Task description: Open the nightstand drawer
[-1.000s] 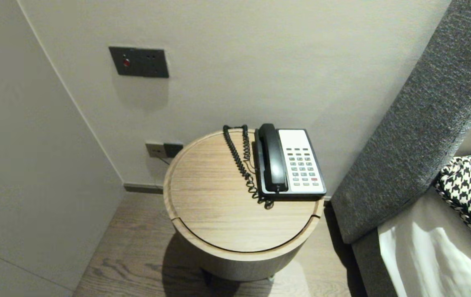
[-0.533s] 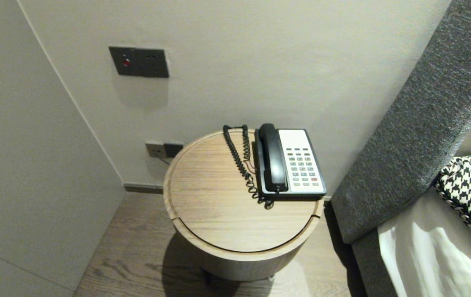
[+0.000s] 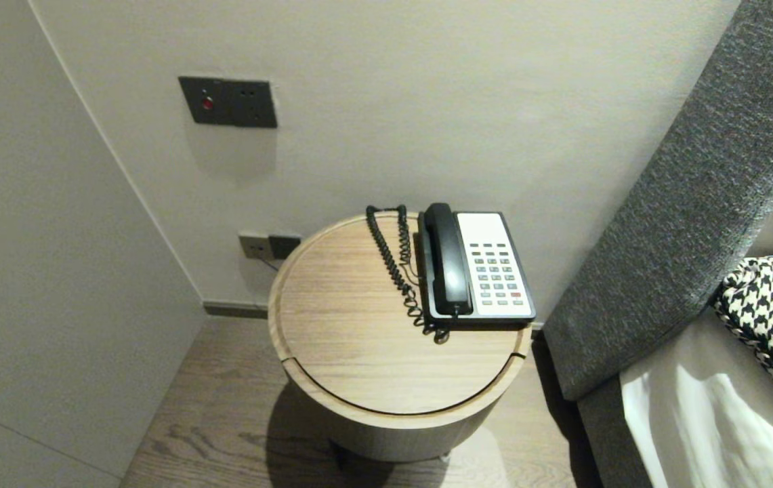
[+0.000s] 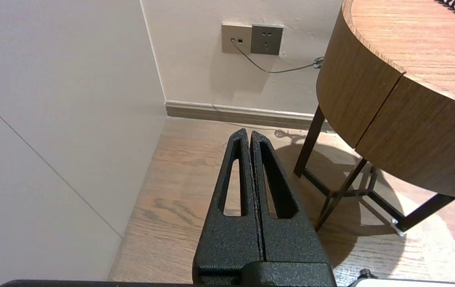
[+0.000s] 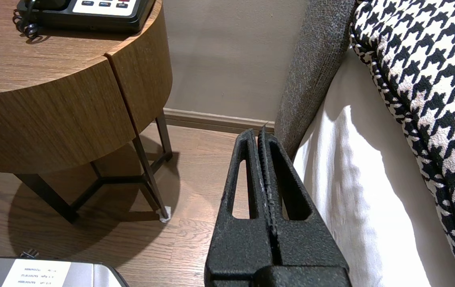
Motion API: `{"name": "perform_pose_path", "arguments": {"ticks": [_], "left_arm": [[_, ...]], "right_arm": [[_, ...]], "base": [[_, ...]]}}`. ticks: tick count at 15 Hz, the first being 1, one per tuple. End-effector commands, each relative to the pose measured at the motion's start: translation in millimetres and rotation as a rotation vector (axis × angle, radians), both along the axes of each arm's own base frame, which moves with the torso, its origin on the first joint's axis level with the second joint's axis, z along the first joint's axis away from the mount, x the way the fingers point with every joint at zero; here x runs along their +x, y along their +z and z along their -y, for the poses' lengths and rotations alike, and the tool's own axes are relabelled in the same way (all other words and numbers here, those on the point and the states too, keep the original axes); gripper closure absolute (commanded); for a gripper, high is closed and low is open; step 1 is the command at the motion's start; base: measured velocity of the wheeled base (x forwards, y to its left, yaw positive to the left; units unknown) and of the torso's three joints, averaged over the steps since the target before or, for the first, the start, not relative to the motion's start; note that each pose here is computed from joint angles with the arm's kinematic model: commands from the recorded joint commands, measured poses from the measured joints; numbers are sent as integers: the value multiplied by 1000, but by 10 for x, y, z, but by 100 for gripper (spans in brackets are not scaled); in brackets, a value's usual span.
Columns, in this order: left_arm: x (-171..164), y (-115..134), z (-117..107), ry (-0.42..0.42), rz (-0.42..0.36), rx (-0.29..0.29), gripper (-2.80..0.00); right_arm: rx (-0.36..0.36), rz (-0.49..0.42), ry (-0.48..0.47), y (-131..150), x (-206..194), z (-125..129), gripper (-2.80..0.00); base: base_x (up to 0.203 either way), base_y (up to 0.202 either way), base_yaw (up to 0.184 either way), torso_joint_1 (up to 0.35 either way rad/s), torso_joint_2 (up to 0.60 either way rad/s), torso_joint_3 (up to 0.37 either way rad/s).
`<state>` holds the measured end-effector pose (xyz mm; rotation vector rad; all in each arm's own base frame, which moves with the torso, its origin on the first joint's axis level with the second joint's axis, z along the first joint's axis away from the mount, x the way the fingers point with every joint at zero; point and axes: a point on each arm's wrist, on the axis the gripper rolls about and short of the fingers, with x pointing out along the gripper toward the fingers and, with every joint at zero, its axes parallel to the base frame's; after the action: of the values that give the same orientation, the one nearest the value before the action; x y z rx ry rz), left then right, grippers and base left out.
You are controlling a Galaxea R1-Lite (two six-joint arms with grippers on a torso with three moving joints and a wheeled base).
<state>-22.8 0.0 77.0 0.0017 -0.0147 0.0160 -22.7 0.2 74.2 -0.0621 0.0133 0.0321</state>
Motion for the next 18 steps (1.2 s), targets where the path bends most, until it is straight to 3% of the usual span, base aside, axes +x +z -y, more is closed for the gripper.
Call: {"name": "perform_pose_path", "arguments": {"ticks": [1,8,13,16,18], "left_arm": [[-1,0,0,1,2,0,0],[-1,0,0,1,2,-6,0],[-4,4,-2,11,-1,20,0],[-55,233,1,2,5,53,0],[-18,547,5,-18,-49,55,0]], "right_arm": [[-1,-3,1,1,2,0,0],[-1,-4,1,0,2,0,0],[-1,-3,1,1,2,0,0],[-1,-3,1,1,2,0,0],[-1,-4,1,0,2,0,0]], "base": [[0,0,0,0,0,0],[0,0,0,0,0,0],[0,0,0,0,0,0],[0,0,0,0,0,0],[0,0,0,0,0,0]]}}
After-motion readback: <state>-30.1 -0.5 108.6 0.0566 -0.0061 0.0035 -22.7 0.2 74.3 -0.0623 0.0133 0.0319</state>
